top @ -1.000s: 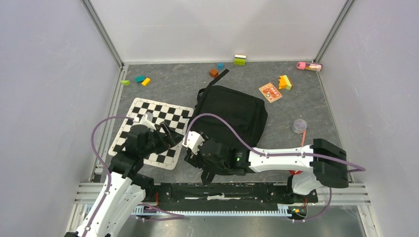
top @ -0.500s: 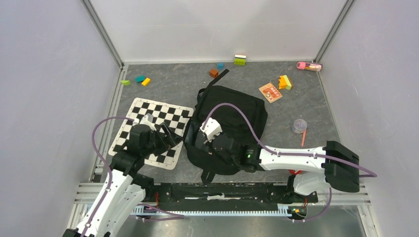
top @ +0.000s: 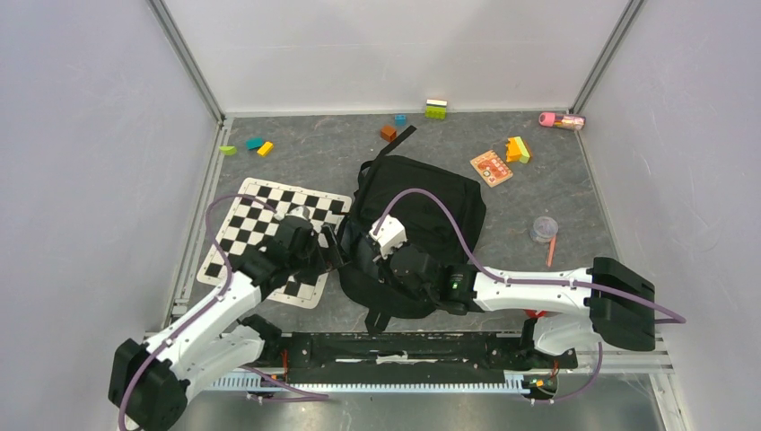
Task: Pack the student bag
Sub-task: Zip the student bag at the center of the board.
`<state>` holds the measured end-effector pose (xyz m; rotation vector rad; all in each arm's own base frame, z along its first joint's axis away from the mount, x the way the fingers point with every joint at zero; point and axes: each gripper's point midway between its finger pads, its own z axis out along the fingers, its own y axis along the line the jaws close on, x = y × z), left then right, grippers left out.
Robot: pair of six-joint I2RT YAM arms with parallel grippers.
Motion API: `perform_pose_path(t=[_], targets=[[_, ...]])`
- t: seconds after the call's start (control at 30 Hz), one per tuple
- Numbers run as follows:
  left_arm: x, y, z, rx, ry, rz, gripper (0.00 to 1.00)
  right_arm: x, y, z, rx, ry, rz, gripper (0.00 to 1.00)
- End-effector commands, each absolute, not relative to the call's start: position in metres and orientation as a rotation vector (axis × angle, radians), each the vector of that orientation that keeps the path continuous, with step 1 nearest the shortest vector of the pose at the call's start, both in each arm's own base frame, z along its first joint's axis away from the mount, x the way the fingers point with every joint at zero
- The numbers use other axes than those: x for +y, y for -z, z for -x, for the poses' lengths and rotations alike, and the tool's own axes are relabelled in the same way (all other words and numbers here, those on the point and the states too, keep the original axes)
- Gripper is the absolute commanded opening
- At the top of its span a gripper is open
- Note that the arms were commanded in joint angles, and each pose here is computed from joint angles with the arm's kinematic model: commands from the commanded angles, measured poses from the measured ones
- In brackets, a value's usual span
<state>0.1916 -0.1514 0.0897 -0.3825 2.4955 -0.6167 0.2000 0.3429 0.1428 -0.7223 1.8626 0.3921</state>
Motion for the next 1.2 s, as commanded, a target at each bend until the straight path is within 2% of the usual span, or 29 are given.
perform_pose_path(t=[0.0, 0.13, 0.33, 0.5, 0.7, 0.9, 1.17], targets=[[-0.144, -0.103, -0.219, 2.413, 0.48, 0.414, 1.0, 0.349, -0.158, -0.199, 1.827, -0.467, 0.677, 0.0], [-0.153, -0.104, -0.213, 2.428, 0.511, 0.347, 1.0, 0.349, -0.156, -0.199, 1.826, -0.467, 0.685, 0.0], [-0.175, -0.109, -0.177, 2.522, 0.683, 0.11, 0.99, 0.348, -0.155, -0.201, 1.824, -0.447, 0.69, 0.0], [-0.185, -0.135, -0.152, 2.435, 0.89, -0.012, 0.98, 0.353, -0.152, -0.201, 1.822, -0.452, 0.705, 0.0], [-0.191, -0.141, -0.132, 2.401, 1.016, -0.112, 0.99, 0.371, -0.152, -0.194, 1.804, -0.519, 0.774, 0.0], [-0.163, -0.135, -0.16, 2.381, 0.771, 0.103, 1.0, 0.373, -0.149, -0.194, 1.811, -0.516, 0.782, 0.0], [-0.161, -0.124, -0.195, 2.393, 0.64, 0.324, 1.0, 0.368, -0.143, -0.191, 1.826, -0.515, 0.783, 0.0]])
